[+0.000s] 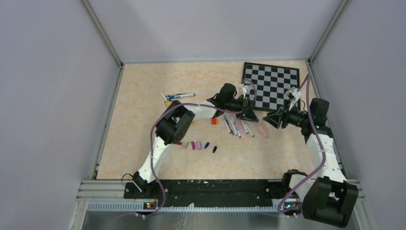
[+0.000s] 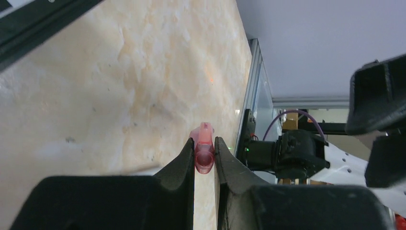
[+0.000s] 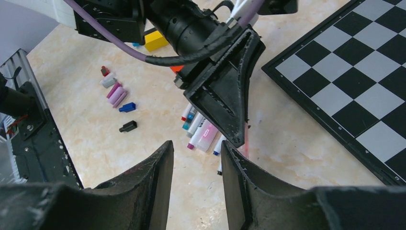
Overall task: Open the pen caps
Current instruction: Place the pen at the center of the board.
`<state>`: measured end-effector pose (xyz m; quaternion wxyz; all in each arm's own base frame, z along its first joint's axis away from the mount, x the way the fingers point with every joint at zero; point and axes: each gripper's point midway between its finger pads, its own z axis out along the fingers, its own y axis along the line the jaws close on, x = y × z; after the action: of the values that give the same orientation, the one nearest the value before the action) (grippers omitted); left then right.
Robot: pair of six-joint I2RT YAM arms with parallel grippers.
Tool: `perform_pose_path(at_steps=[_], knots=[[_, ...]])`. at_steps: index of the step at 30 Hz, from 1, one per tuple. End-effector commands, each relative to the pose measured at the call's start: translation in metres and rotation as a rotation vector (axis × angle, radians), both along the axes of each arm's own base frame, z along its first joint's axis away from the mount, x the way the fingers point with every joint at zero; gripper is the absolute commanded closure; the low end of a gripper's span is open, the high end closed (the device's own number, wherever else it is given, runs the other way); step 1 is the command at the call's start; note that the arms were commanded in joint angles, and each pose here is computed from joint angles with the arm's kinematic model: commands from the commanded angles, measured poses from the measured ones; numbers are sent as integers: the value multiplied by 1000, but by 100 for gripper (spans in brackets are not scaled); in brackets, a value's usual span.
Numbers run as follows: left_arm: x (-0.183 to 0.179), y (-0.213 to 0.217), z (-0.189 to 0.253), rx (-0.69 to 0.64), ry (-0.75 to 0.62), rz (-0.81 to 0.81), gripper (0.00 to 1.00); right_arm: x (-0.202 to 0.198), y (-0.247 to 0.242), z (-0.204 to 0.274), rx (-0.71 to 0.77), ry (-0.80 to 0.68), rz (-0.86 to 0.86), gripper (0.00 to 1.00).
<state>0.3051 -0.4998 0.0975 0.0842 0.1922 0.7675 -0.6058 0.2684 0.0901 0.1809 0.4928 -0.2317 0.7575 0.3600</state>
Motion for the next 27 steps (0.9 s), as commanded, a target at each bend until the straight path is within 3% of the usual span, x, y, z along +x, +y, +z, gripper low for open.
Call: perform_pose_path(at_steps=[1, 19, 27], knots=[[18, -18, 7, 4, -43, 40, 97, 7, -4, 21, -18, -87, -5, 60], [34, -20, -22, 158, -67, 65, 77, 8, -4, 18, -22, -85, -8, 59], [47, -16, -12, 213, -151, 105, 63, 8, -4, 17, -23, -84, -10, 59]])
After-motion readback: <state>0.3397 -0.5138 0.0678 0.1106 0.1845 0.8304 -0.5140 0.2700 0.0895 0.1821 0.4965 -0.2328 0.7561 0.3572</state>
